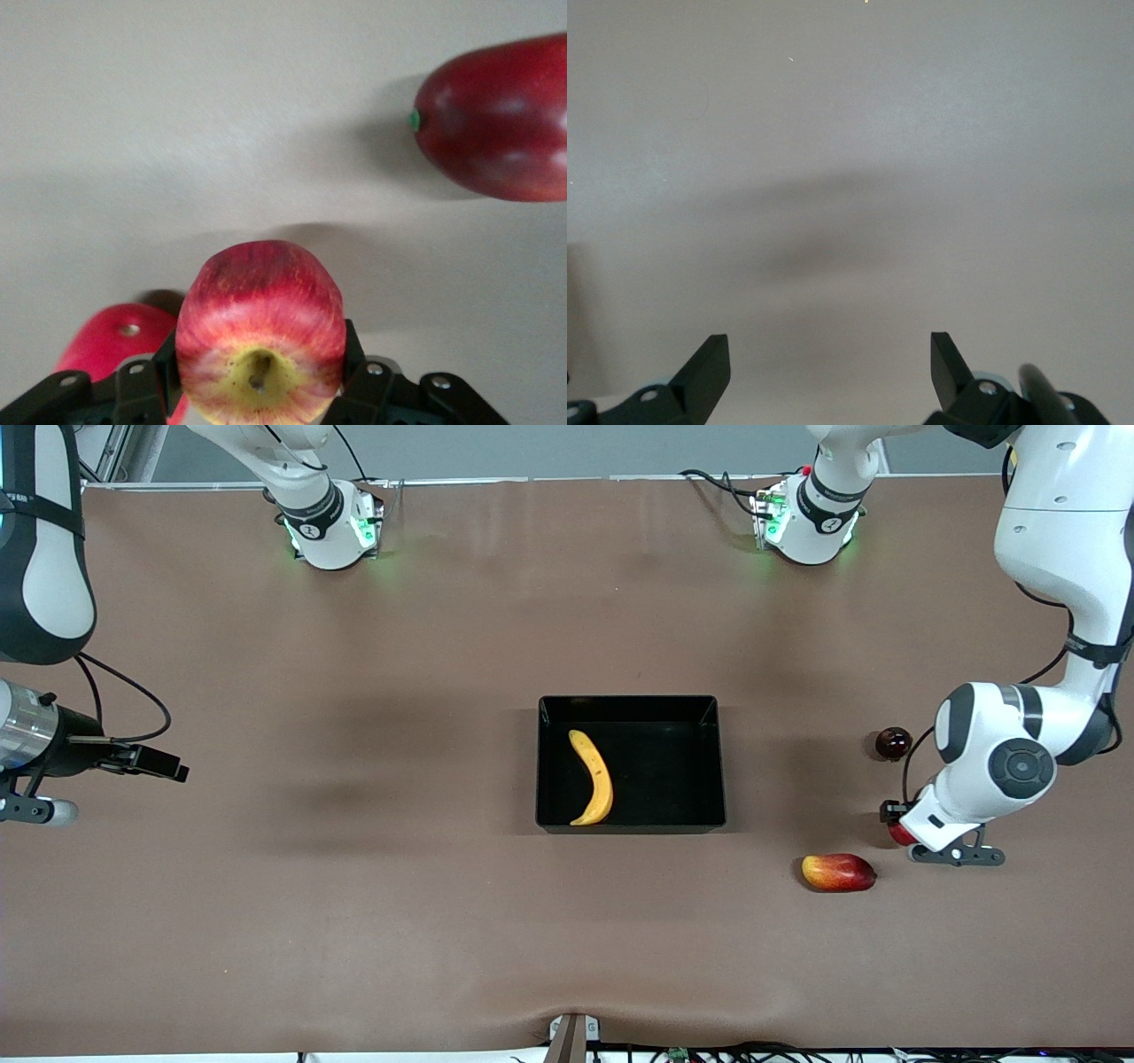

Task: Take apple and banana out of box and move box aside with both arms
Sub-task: 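Lower the apple beside the mango and open the left gripper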

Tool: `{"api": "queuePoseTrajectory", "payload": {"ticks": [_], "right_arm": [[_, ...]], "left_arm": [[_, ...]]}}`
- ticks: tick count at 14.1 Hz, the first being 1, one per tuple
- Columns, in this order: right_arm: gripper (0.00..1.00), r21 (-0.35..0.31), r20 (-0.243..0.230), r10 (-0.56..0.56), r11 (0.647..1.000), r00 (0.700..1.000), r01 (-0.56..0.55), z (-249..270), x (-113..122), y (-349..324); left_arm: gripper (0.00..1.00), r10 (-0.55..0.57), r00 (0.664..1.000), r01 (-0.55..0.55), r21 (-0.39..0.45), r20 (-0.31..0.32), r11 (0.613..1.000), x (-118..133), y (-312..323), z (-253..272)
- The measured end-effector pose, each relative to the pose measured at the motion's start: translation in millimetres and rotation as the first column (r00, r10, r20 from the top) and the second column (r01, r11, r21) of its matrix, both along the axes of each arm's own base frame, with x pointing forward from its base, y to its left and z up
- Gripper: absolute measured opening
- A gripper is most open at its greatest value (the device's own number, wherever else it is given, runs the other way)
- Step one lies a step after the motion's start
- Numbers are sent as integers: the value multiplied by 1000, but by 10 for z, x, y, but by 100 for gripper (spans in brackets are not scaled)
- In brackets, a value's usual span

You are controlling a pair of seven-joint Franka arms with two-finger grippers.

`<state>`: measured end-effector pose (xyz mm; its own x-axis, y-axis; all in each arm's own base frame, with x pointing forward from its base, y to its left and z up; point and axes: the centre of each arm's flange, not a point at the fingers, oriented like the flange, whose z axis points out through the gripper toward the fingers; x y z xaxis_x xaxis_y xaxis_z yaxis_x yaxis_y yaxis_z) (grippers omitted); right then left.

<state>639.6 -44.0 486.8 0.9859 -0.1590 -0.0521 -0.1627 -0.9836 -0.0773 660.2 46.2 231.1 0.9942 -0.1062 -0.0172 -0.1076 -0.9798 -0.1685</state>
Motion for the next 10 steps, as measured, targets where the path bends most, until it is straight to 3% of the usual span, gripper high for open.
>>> {"api": "queuePoseTrajectory", "payload": {"ticks": [10], "right_arm": [[100,-2,-13,-28,1000,1000,28,-6,2,197]], "left_arm": [[67,-56,998,56,1,22,998,102,133,144]]}}
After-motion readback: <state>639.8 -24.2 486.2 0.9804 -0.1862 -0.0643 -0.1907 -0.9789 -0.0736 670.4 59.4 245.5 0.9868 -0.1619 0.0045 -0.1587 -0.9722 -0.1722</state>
